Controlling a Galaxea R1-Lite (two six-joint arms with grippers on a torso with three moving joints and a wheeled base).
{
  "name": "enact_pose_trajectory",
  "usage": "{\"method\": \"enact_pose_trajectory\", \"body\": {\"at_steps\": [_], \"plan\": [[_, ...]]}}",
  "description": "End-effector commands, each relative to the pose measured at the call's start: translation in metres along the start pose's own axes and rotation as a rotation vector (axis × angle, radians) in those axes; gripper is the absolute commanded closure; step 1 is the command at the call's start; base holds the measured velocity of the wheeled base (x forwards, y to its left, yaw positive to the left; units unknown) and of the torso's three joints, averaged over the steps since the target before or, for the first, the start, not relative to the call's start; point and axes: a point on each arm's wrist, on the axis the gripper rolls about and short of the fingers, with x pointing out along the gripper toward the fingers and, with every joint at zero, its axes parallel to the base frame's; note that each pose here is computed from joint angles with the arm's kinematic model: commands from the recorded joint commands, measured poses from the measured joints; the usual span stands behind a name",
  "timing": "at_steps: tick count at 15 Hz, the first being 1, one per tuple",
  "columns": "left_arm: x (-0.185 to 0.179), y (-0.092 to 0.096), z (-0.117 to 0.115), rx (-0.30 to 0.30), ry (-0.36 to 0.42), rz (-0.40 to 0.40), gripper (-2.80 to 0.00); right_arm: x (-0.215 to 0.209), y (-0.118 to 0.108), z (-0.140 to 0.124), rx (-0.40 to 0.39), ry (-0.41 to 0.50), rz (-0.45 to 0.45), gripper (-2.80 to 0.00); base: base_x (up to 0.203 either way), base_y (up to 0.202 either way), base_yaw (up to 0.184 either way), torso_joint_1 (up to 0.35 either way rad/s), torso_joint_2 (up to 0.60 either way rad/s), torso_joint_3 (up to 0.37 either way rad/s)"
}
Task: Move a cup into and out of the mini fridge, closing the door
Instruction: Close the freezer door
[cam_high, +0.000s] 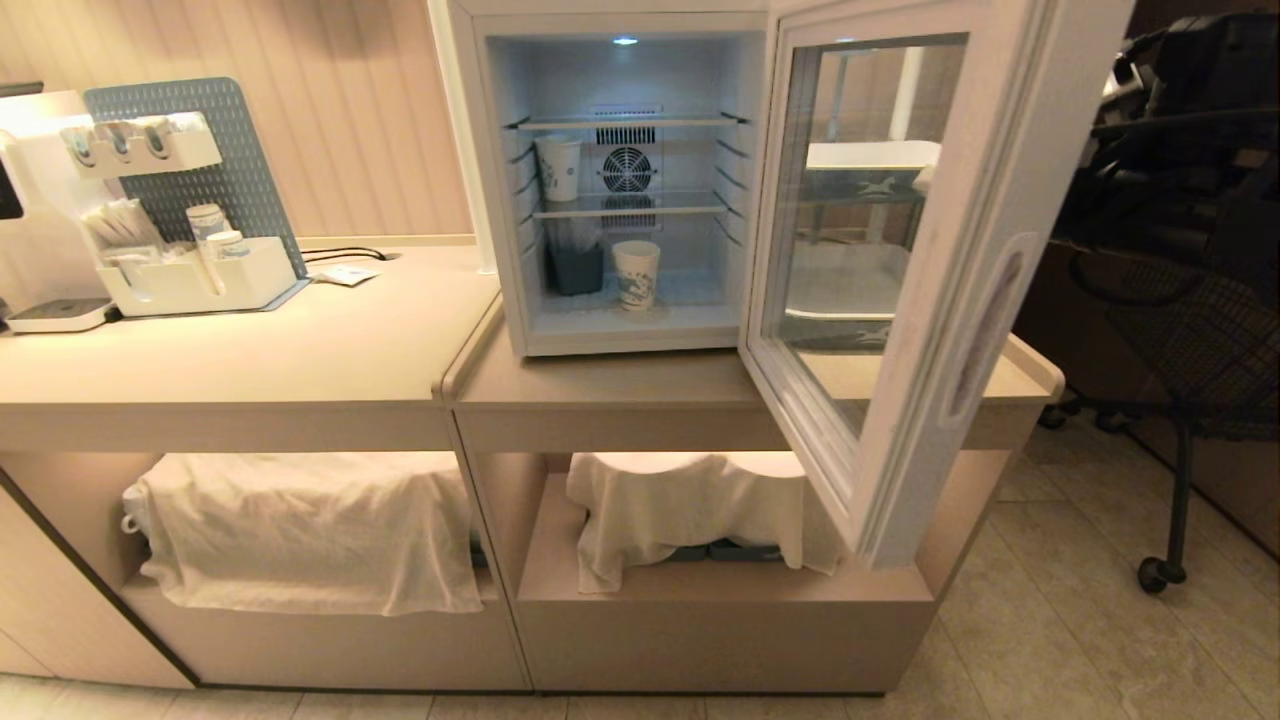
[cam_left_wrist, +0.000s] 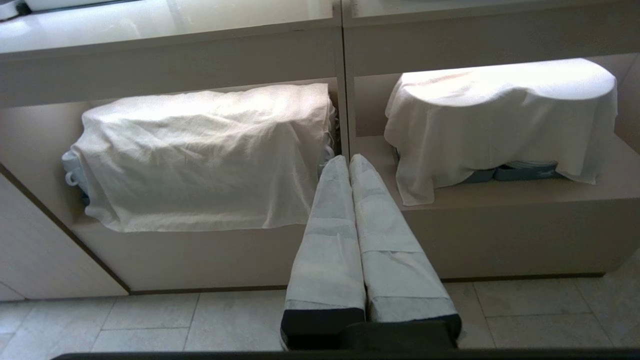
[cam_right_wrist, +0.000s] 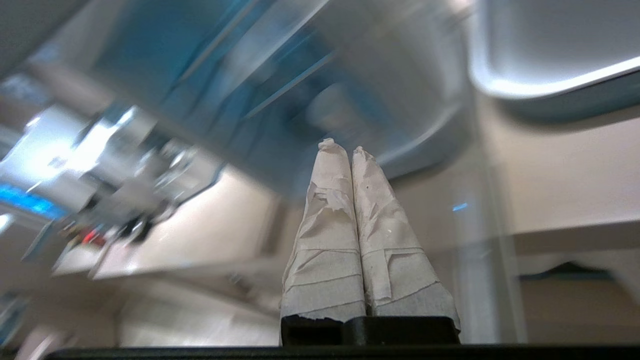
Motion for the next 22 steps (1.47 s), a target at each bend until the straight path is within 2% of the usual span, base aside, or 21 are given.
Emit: {"method": "enact_pose_trajectory", "body": {"at_steps": [1, 4, 5, 7, 11, 15, 20, 22], "plan": [[0.0, 0.0, 0.0, 0.0, 0.0, -0.001, 0.0, -0.015, 0.044, -0.02, 0.021, 0.06, 0.13, 0.0, 0.0, 0.0, 0.0, 0.0, 0.0, 0.0], [0.0, 0.0, 0.0, 0.0, 0.0, 0.0, 0.0, -0.038, 0.092, -0.058, 0.048, 0.195, 0.287, 0.0, 0.0, 0.0, 0.0, 0.0, 0.0, 0.0], [0.0, 0.0, 0.0, 0.0, 0.0, -0.001, 0.0, -0.042, 0.098, -0.064, 0.046, 0.214, 0.311, 0.0, 0.0, 0.0, 0.0, 0.0, 0.0, 0.0], [0.0, 0.0, 0.0, 0.0, 0.0, 0.0, 0.0, -0.042, 0.097, -0.061, 0.039, 0.191, 0.301, 0.0, 0.0, 0.0, 0.0, 0.0, 0.0, 0.0], [0.0, 0.0, 0.0, 0.0, 0.0, 0.0, 0.0, -0.034, 0.063, -0.035, -0.013, 0.096, 0.189, 0.0, 0.0, 0.0, 0.0, 0.0, 0.0, 0.0], [0.0, 0.0, 0.0, 0.0, 0.0, -0.001, 0.0, -0.027, 0.027, -0.023, -0.1, 0.055, 0.074, 0.0, 0.0, 0.0, 0.0, 0.0, 0.0, 0.0], [0.0, 0.0, 0.0, 0.0, 0.0, -0.001, 0.0, -0.027, 0.021, -0.02, -0.109, 0.017, 0.079, 0.0, 0.0, 0.0, 0.0, 0.0, 0.0, 0.0], [0.0, 0.0, 0.0, 0.0, 0.0, 0.0, 0.0, -0.027, 0.01, -0.025, -0.121, 0.036, 0.043, 0.0, 0.0, 0.0, 0.0, 0.0, 0.0, 0.0]]}}
